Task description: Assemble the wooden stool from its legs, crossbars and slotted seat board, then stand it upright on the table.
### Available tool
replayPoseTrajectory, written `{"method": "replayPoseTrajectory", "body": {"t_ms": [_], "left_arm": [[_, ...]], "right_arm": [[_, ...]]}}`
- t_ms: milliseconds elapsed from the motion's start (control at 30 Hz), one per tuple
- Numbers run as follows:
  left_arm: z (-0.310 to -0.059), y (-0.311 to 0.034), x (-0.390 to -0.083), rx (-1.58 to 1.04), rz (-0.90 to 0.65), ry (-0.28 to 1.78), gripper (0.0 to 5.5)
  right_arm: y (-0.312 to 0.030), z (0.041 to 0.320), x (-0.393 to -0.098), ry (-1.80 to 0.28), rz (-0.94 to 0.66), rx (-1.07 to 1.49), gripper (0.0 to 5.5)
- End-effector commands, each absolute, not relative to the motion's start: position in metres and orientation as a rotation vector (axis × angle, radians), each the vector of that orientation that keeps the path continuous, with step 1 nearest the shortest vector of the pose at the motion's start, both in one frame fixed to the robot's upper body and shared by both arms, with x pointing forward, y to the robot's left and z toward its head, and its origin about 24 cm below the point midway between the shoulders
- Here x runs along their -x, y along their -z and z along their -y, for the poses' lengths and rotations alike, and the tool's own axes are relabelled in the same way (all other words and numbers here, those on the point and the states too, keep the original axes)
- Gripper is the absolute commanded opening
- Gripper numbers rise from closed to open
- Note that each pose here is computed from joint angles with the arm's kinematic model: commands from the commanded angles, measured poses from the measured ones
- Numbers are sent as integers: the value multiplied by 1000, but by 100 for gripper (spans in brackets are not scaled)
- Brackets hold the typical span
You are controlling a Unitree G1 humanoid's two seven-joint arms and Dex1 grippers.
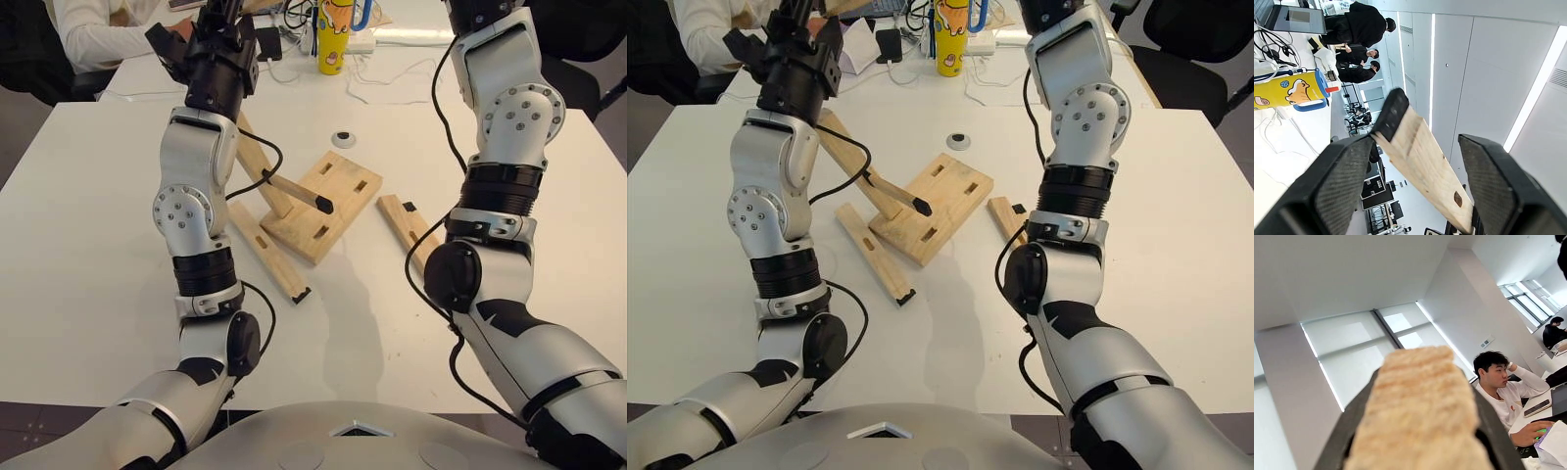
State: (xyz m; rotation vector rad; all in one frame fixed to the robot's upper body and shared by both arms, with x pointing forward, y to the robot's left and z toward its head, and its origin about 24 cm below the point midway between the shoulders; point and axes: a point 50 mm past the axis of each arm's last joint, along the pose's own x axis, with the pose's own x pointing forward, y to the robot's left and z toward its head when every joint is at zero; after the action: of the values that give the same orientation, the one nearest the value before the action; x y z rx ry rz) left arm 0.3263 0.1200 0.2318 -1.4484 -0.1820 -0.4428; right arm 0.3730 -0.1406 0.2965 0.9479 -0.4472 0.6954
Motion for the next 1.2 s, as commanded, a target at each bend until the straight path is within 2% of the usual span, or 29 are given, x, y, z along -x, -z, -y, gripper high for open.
{"method": "replayPoseTrajectory", "body": {"t_ms": [33, 333, 400, 533, 667, 767, 867, 1200], "left_arm": [[-135, -239, -326, 1373, 255, 420, 323], [-172, -252, -323, 1119, 392, 348, 323], [-191, -253, -323, 1050, 424, 306, 323], [-243, -256, -323, 821, 477, 170, 323], [-264, -235, -328, 634, 378, 107, 323], [-260, -200, -337, 515, 225, 70, 323], [-241, -162, -341, 263, 73, 101, 323], [-201, -92, -325, -187, -117, 260, 323]], "right_arm": [[-298, 179, -381, -516, 476, -952, 99], [-287, 205, -371, -400, 363, -872, 99], [-279, 207, -367, -376, 328, -869, 99], [-259, 206, -358, -339, 248, -873, 99], [-250, 208, -353, -305, 213, -898, 99], [-251, 206, -352, -315, 211, -900, 99], [-251, 204, -353, -318, 203, -896, 99], [-250, 200, -353, -335, 193, -893, 99]]}}
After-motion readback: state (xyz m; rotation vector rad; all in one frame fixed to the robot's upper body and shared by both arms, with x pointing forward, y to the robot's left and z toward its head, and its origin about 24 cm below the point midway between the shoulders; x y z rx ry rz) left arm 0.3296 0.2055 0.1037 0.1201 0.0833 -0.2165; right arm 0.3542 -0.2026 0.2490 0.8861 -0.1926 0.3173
